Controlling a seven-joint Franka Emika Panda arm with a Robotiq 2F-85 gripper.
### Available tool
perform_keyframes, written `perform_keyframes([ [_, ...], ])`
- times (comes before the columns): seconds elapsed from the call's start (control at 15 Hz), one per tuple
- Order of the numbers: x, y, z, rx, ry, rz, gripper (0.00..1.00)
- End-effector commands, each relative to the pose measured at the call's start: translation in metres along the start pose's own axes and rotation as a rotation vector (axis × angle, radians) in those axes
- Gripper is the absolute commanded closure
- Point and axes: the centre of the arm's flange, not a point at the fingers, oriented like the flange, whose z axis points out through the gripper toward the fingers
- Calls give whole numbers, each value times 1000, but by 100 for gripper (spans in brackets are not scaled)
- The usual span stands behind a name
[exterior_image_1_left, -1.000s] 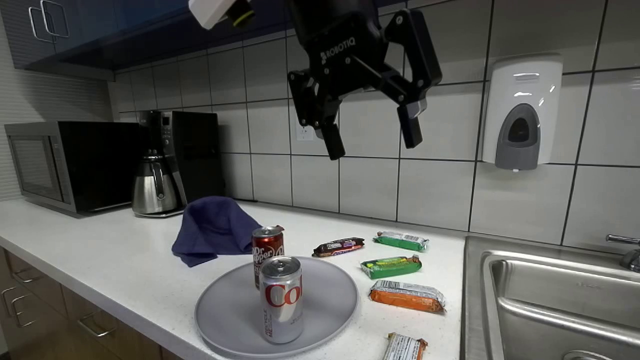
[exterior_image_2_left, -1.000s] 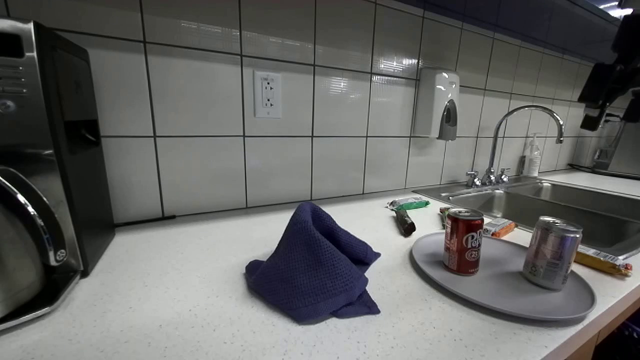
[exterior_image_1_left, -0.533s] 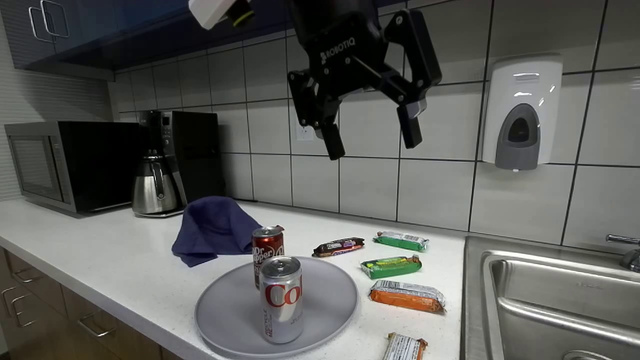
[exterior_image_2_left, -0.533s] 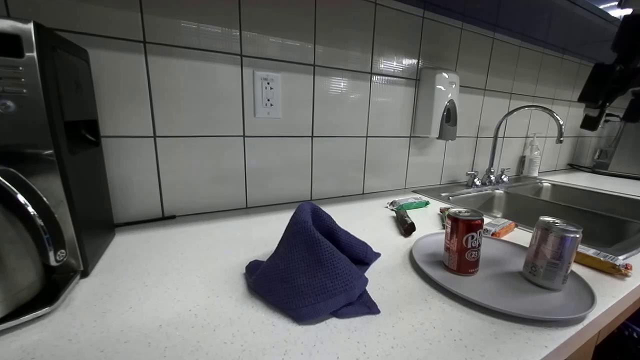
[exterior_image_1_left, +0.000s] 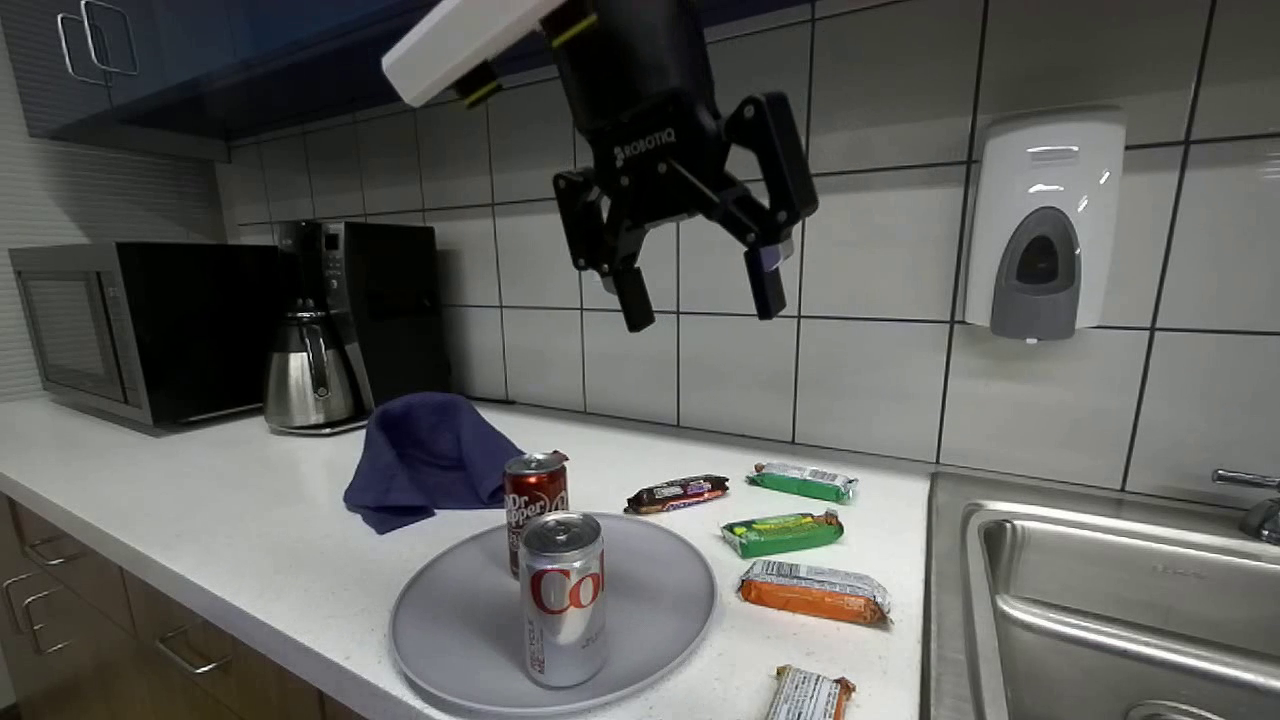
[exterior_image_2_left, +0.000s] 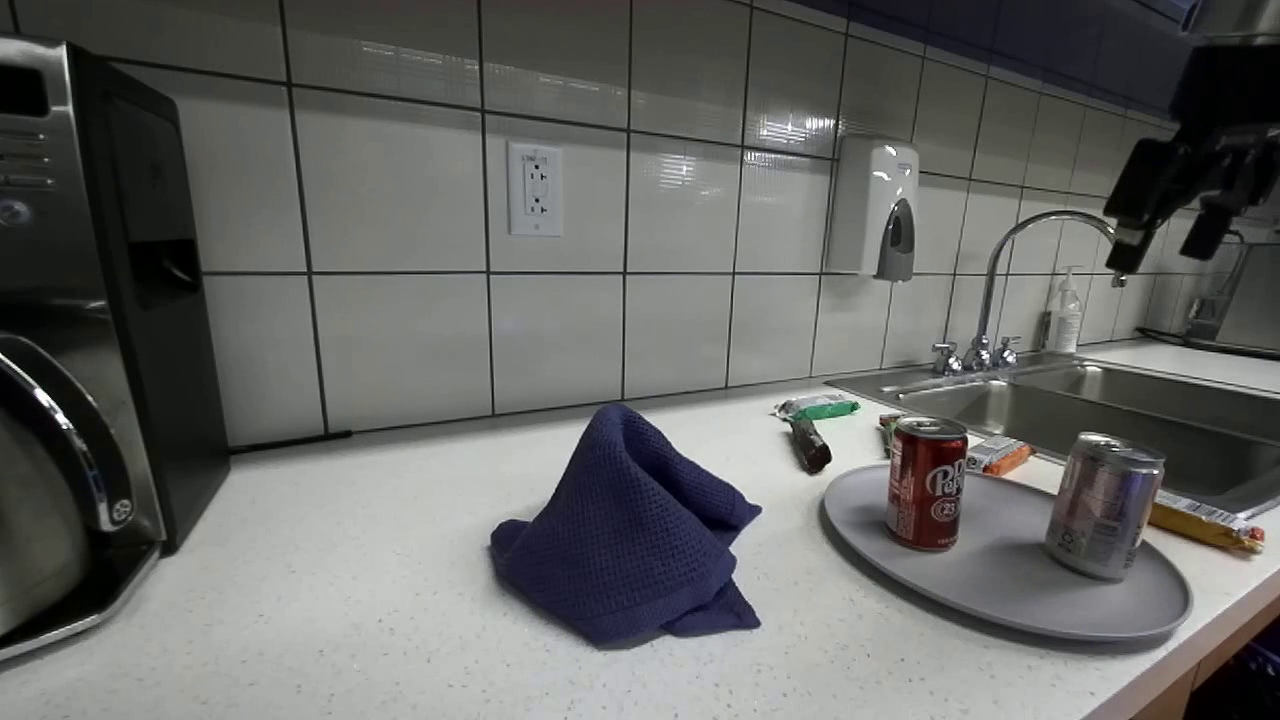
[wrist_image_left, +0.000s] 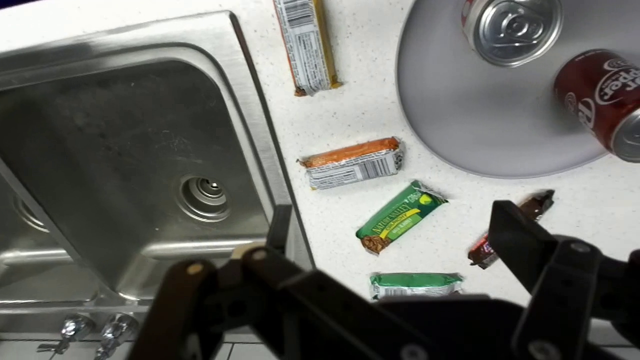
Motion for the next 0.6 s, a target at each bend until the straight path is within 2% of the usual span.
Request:
perform_keyframes([
  [0.0, 12, -21, 16, 83, 24, -60, 0],
  [0.2, 19, -41, 24, 128, 17, -102, 0],
  [0.53, 28, -66, 28, 159, 6, -172, 0],
])
